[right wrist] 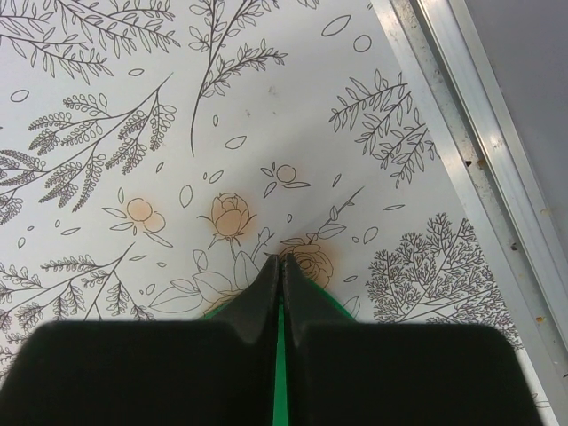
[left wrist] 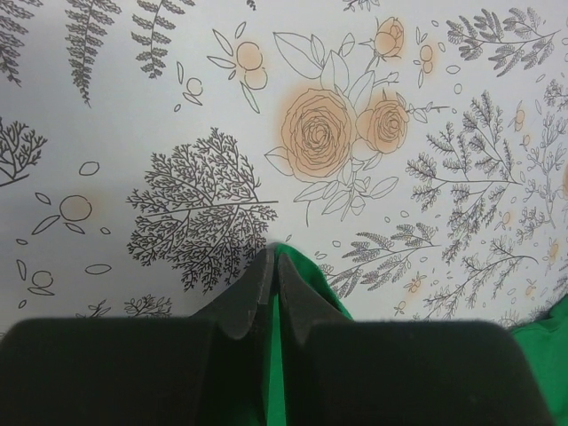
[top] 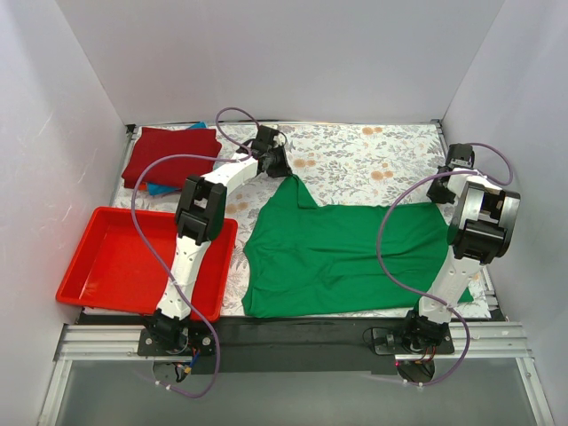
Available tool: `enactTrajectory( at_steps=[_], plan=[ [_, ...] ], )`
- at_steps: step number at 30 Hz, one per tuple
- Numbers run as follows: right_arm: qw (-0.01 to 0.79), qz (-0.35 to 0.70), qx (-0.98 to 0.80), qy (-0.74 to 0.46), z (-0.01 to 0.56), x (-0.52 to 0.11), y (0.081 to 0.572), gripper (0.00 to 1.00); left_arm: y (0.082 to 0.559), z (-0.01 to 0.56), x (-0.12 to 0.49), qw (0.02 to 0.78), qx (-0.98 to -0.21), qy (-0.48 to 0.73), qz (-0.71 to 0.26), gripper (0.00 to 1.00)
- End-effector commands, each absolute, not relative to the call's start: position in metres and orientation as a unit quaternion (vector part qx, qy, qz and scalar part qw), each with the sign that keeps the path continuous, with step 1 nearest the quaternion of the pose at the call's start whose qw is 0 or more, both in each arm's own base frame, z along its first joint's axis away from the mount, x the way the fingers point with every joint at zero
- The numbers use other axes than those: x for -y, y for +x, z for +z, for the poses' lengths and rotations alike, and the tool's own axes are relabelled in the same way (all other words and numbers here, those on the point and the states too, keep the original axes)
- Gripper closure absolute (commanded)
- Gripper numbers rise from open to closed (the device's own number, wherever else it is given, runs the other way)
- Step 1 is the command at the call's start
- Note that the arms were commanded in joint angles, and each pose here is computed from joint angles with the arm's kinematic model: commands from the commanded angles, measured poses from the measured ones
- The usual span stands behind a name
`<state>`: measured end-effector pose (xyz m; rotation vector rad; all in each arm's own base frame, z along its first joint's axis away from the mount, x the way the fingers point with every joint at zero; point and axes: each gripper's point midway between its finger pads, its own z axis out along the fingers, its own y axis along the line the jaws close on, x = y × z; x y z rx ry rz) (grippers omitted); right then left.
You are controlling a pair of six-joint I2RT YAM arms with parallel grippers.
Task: Fold and stack the t-shirts
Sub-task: Fold the tshirt
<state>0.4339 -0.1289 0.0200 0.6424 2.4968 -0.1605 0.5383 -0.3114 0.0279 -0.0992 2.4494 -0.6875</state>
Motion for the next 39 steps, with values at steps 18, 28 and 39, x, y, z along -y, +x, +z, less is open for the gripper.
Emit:
enactTrajectory(
  at_steps=[18,28,39],
  plan=[
    [0.312,-0.025,-0.916,0.251,0.097,0.101,0.456,0.99,0.605,0.139,0.29,0.387,-0.851,-0.064,-0.35,1.0],
    [0.335,-0.014,-0.911,0.239,0.125,0.108,0.513,0.99,0.633,0.194,0.263,0.437,-0.796,-0.039,-0.416,1.0],
    [0.348,0.009,-0.912,0.215,0.154,0.089,0.488,0.99,0.566,0.23,0.246,0.424,-0.797,-0.05,-0.427,1.0]
  ],
)
